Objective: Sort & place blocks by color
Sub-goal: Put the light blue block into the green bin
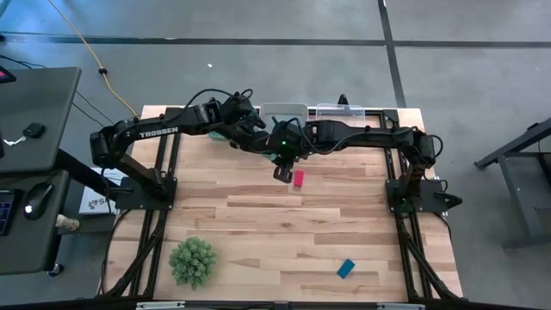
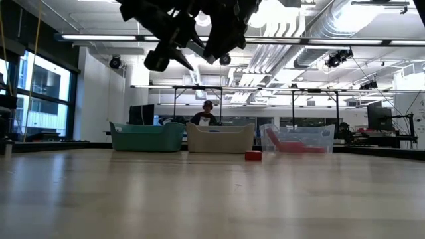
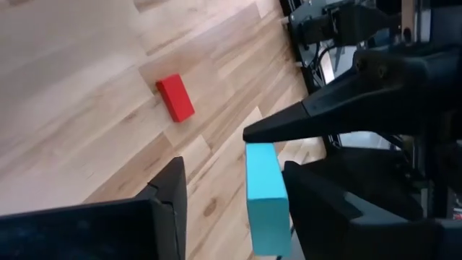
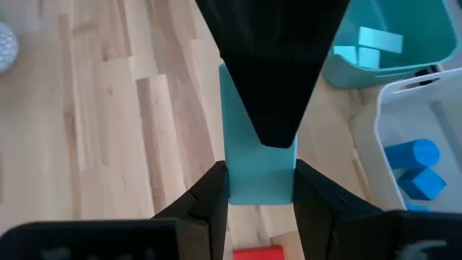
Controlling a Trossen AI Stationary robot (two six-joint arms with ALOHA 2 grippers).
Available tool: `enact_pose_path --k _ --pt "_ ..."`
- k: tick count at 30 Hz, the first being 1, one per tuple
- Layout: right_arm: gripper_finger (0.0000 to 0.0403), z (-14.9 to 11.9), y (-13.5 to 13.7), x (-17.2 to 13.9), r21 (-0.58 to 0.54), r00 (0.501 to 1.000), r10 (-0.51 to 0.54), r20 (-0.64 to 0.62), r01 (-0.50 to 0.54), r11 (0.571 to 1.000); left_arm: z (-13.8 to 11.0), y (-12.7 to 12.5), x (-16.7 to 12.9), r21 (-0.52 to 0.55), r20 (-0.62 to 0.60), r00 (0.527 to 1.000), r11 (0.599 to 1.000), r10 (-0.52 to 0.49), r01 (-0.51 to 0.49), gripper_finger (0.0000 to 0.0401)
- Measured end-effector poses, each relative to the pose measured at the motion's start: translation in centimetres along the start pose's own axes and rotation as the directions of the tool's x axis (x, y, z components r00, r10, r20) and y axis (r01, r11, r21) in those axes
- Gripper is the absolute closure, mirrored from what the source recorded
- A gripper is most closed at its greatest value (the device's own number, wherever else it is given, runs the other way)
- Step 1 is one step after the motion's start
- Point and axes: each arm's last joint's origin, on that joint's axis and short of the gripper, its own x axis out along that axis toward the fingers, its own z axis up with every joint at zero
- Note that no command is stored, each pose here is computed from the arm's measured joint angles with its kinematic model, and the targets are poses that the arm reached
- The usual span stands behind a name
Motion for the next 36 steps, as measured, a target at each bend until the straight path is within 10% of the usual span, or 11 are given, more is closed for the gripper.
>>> enact_pose_path --k 19,36 --pt "0.0304 -0.03 -0.30 -0.01 0.004 0.995 -0.096 0.002 0.096 0.995 0.07 -0.81 0.22 0.074 0.045 0.998 0.997 -0.038 0.035 0.0394" --pt "0.0235 -0.14 -0.30 0.00 -0.001 0.995 -0.095 -0.009 0.095 0.996 -0.08 -0.87 0.30 0.176 0.073 0.997 0.984 -0.006 -0.007 0.0401"
